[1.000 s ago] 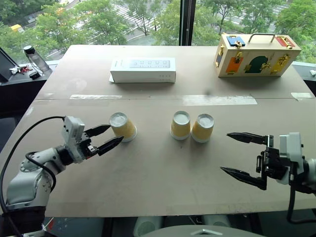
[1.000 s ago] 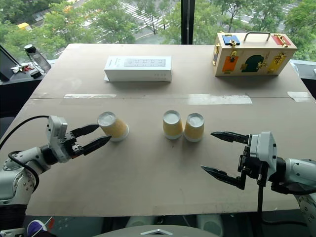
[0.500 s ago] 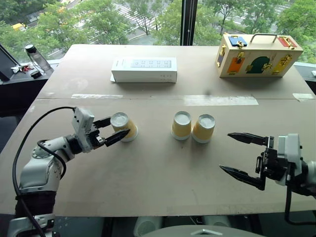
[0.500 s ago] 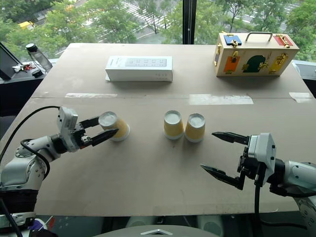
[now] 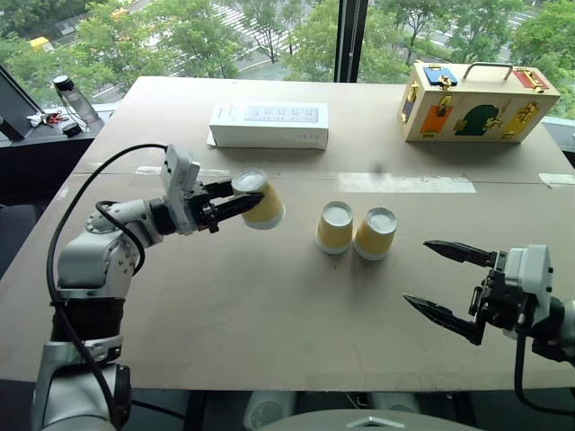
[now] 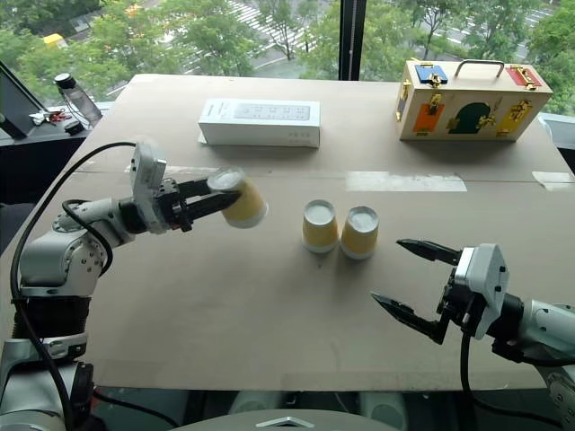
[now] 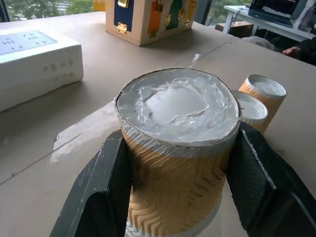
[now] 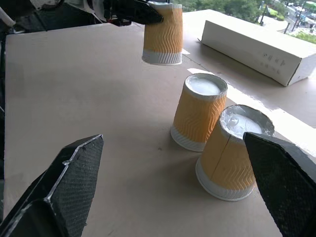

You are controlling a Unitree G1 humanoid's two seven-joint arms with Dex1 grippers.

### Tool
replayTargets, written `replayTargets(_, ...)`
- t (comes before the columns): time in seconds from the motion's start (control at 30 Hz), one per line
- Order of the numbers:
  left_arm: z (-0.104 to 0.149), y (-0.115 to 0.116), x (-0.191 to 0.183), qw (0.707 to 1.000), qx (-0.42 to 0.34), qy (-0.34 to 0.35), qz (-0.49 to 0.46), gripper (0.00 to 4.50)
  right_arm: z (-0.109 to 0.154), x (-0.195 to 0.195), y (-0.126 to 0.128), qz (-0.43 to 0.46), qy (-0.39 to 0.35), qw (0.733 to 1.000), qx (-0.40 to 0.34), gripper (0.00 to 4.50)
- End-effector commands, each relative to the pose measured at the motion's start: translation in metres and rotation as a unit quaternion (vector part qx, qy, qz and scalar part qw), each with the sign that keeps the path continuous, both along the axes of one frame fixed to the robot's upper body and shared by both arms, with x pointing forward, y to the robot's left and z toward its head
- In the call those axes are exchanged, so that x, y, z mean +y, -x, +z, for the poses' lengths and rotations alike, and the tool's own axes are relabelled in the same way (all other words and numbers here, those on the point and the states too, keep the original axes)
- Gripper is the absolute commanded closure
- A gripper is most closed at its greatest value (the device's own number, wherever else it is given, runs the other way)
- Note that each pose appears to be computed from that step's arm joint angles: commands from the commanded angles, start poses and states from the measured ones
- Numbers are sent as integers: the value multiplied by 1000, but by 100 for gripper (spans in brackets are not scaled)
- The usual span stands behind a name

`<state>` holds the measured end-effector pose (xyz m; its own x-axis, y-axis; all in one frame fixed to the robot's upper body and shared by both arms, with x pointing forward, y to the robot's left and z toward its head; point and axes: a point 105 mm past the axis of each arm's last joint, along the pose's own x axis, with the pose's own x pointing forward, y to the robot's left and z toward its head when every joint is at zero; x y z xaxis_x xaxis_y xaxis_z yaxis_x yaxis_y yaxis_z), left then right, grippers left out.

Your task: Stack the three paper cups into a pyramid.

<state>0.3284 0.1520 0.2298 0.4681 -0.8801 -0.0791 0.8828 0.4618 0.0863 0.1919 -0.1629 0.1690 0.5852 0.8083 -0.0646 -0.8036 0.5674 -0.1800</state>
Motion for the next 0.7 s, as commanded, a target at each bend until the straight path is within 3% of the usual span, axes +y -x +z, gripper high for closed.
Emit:
replayTargets(0.03, 17, 6, -29, 998, -11, -18, -58, 242, 9, -11, 5, -25, 1, 999, -28, 0)
replayTargets(0.1, 25, 0, -47, 997, -6, -10, -76, 242, 8, -25, 7, -54, 10, 998, -39, 0)
replayTargets(0.17, 31, -2, -72, 993, -16, -16, -112, 242, 11, -45, 5, -99, -25, 994, -42, 0)
replayTargets(0.27, 34, -3, -89, 990, -23, -21, -137, 242, 14, -58, 4, -107, -28, 994, -24, 0)
replayTargets(0.5, 26, -8, -108, 985, -27, -41, -165, 242, 52, -59, 15, 2, -41, 997, -72, 0)
replayTargets(0.7, 19, -6, -112, 982, -24, -46, -179, 242, 73, -47, 23, 66, -110, 989, -75, 0)
